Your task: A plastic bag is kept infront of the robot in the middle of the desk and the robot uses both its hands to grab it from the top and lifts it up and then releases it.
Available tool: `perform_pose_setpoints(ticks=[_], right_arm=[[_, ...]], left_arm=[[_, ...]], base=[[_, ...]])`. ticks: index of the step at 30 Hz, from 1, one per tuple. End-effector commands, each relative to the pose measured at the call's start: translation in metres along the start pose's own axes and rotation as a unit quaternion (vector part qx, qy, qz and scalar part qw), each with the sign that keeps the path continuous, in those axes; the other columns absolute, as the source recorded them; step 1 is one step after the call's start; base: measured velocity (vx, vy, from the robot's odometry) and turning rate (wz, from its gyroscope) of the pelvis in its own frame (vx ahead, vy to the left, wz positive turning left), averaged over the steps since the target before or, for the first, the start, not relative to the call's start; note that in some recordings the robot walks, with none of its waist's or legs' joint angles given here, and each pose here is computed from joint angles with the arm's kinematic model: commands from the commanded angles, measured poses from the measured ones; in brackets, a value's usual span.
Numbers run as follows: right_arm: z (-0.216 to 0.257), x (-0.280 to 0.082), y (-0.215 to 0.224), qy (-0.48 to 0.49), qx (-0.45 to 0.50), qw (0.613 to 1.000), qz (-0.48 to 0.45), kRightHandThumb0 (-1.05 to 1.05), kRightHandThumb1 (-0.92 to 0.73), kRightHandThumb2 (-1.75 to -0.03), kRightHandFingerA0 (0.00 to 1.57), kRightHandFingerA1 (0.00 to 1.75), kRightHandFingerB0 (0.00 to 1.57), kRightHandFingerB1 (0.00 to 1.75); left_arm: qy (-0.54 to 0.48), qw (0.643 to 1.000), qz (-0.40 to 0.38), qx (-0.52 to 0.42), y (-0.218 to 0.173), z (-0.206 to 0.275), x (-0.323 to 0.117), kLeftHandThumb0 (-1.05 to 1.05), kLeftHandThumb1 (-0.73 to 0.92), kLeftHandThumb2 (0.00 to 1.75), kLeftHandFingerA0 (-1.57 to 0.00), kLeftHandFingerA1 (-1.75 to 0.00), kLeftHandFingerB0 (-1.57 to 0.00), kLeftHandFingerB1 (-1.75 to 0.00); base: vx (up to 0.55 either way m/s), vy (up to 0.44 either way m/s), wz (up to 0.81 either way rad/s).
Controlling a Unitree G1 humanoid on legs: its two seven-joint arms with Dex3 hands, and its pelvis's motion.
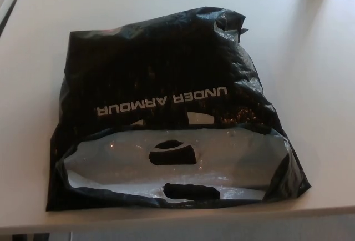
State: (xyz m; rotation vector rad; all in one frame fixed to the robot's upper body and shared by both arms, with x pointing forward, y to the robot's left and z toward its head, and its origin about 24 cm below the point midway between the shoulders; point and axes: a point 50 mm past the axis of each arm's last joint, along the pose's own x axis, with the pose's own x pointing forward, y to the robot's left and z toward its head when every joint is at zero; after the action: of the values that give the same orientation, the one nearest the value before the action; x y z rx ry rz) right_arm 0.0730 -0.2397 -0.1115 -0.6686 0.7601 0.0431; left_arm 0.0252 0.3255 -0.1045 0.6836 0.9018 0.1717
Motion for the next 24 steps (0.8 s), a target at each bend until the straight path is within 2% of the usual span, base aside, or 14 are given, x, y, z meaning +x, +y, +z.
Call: perform_pose_setpoints(ticks=[1, 5, 6, 7, 8, 9, 10, 14, 15, 18, 19, 21, 22, 24], right_arm=[[0.027, -0.03, -0.014, -0.192, -0.094, 0.973, -0.091, -0.5, -0.47, -0.75, 0.59, 0.55, 0.32, 0.44], [0.02, -0.042, -0.013, -0.201, -0.103, 0.969, -0.104, -0.51, -0.47, -0.76, 0.58, 0.54, 0.4, 0.47], [0.019, -0.045, -0.012, -0.213, -0.113, 0.963, -0.119, -0.44, -0.51, -0.55, 0.66, 0.45, 0.48, 0.39], [0.019, -0.047, -0.012, -0.225, -0.123, 0.958, -0.131, -0.44, -0.51, -0.55, 0.66, 0.45, 0.48, 0.39], [0.019, -0.05, -0.009, -0.234, -0.126, 0.955, -0.135, -0.51, -0.45, -0.72, 0.58, 0.53, 0.44, 0.48], [0.019, -0.053, -0.007, -0.236, -0.132, 0.953, -0.137, -0.53, -0.45, -0.74, 0.57, 0.53, 0.42, 0.47], [0.02, -0.058, -0.007, -0.244, -0.139, 0.949, -0.144, -0.57, -0.51, -0.81, 0.61, 0.56, 0.38, 0.48], [0.029, -0.07, -0.008, -0.272, -0.149, 0.936, -0.165, -0.61, -0.54, -0.84, 0.73, 0.61, 0.42, 0.5], [0.034, -0.073, -0.011, -0.291, -0.161, 0.925, -0.184, -0.61, -0.52, -0.84, 0.79, 0.63, 0.47, 0.53], [0.05, -0.08, -0.026, -0.334, -0.165, 0.901, -0.22, -0.63, -0.51, -0.83, 0.7, 0.63, 0.42, 0.51], [0.058, -0.084, -0.034, -0.352, -0.171, 0.889, -0.237, -0.64, -0.52, -0.83, 0.68, 0.62, 0.41, 0.5], [0.067, -0.088, -0.04, -0.373, -0.169, 0.877, -0.251, -0.63, -0.5, -0.81, 0.67, 0.62, 0.4, 0.5], [0.071, -0.089, -0.044, -0.38, -0.172, 0.872, -0.257, -0.64, -0.5, -0.81, 0.65, 0.61, 0.38, 0.49], [0.085, -0.097, -0.054, -0.4, -0.181, 0.858, -0.267, -0.65, -0.5, -0.81, 0.59, 0.59, 0.33, 0.47]], left_arm=[[-0.252, 0.96, 0.116, 0.036, 0.055, 0.026, -0.025, -0.55, 0.35, 0.72, -0.59, -0.55, -0.28, -0.47], [-0.261, 0.956, 0.122, 0.043, 0.051, 0.024, -0.031, -0.6, 0.35, 0.72, -0.63, -0.54, -0.29, -0.46], [-0.267, 0.953, 0.135, 0.044, 0.05, 0.025, -0.032, -0.67, 0.36, 0.74, -0.63, -0.53, -0.27, -0.45], [-0.27, 0.95, 0.147, 0.047, 0.05, 0.025, -0.033, -0.67, 0.36, 0.74, -0.63, -0.53, -0.27, -0.45], [-0.281, 0.945, 0.159, 0.047, 0.053, 0.028, -0.034, -0.71, 0.36, 0.64, -0.64, -0.48, -0.28, -0.41], [-0.292, 0.941, 0.164, 0.042, 0.055, 0.029, -0.038, -0.75, 0.37, 0.66, -0.6, -0.49, -0.28, -0.41], [-0.316, 0.934, 0.166, 0.03, 0.057, 0.034, -0.042, -0.7, 0.48, 0.56, -0.56, -0.4, -0.27, -0.37], [-0.393, 0.905, 0.16, -0.032, 0.07, 0.051, -0.057, -0.73, 0.42, 0.55, -0.64, -0.41, -0.33, -0.35], [-0.419, 0.894, 0.155, -0.043, 0.077, 0.058, -0.066, -0.8, 0.38, 0.74, -0.6, -0.46, -0.3, -0.39], [-0.475, 0.863, 0.17, -0.034, 0.099, 0.079, -0.08, -0.91, 0.46, 0.73, -0.59, -0.41, -0.3, -0.36], [-0.491, 0.852, 0.179, -0.028, 0.109, 0.087, -0.087, -0.76, 0.37, 0.73, -0.6, -0.48, -0.28, -0.4], [-0.504, 0.841, 0.192, -0.03, 0.115, 0.093, -0.091, -0.78, 0.39, 0.75, -0.62, -0.49, -0.28, -0.4], [-0.507, 0.839, 0.197, -0.025, 0.119, 0.096, -0.093, -0.74, 0.44, 0.55, -0.62, -0.42, -0.3, -0.33], [-0.52, 0.829, 0.203, -0.035, 0.123, 0.104, -0.099, -0.76, 0.46, 0.55, -0.59, -0.4, -0.29, -0.33]], base=[[0.0, 0.0, 0.0], [0.0, 0.0, 0.0], [0.0, 0.0, 0.0], [0.0, 0.0, 0.0], [0.0, 0.0, 0.0], [0.0, 0.0, 0.0], [0.0, 0.0, 0.0], [0.0, 0.0, 0.0], [0.0, 0.0, 0.0], [0.0, 0.0, 0.0], [0.0, 0.0, 0.0], [0.0, 0.0, 0.0], [0.0, 0.0, 0.0], [0.0, 0.0, 0.0]])
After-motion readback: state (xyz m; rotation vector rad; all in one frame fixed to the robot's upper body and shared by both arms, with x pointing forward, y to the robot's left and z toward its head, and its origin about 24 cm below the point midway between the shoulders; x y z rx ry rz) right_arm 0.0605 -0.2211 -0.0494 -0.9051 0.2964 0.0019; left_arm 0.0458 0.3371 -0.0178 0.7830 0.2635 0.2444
